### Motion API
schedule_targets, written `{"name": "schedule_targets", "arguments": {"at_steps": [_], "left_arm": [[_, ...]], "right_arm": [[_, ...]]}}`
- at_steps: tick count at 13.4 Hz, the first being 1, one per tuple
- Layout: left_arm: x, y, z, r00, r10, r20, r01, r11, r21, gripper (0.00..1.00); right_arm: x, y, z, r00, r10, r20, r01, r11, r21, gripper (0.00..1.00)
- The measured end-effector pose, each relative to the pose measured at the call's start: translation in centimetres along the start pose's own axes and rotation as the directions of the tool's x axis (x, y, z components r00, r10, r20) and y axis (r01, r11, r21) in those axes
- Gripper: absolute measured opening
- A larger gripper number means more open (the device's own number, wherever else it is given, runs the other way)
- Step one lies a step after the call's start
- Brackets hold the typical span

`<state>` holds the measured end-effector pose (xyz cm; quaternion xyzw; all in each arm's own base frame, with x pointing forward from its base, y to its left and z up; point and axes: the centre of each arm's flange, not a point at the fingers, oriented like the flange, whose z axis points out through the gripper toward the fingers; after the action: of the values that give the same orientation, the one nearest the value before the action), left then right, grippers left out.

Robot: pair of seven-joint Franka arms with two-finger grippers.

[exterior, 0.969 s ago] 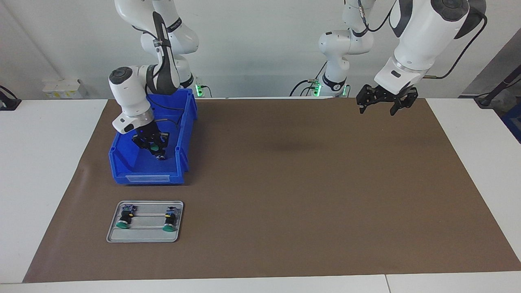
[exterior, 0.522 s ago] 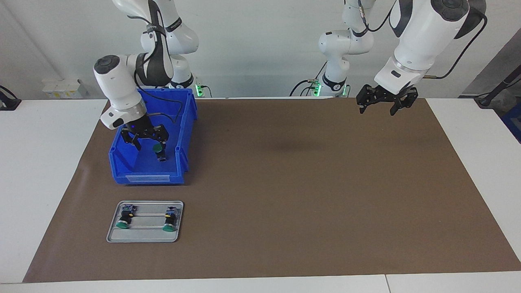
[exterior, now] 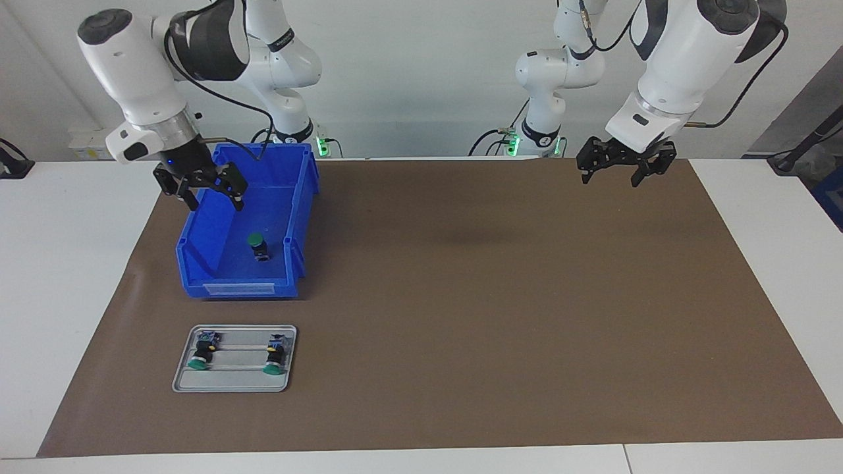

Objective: Place and press button with both arms

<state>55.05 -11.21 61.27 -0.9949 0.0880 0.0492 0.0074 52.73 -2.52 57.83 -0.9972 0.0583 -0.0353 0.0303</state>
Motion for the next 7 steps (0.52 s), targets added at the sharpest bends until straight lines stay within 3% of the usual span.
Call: {"name": "schedule_targets", "arguments": {"at_steps": [3, 7], "left_arm": [[0.0, 0.0, 0.0, 1.0, 0.0, 0.0, 0.0, 1.0, 0.0, 1.0], [0.0, 0.0, 0.0, 1.0, 0.0, 0.0, 0.0, 1.0, 0.0, 1.0]], "right_arm": [[0.4, 0.4, -5.2, 1.0, -0.002, 0.002, 0.003, 0.999, -0.046, 1.0], [2.0, -0.6, -4.4, 0.999, 0.03, 0.014, -0.029, 0.998, -0.055, 1.0]]}}
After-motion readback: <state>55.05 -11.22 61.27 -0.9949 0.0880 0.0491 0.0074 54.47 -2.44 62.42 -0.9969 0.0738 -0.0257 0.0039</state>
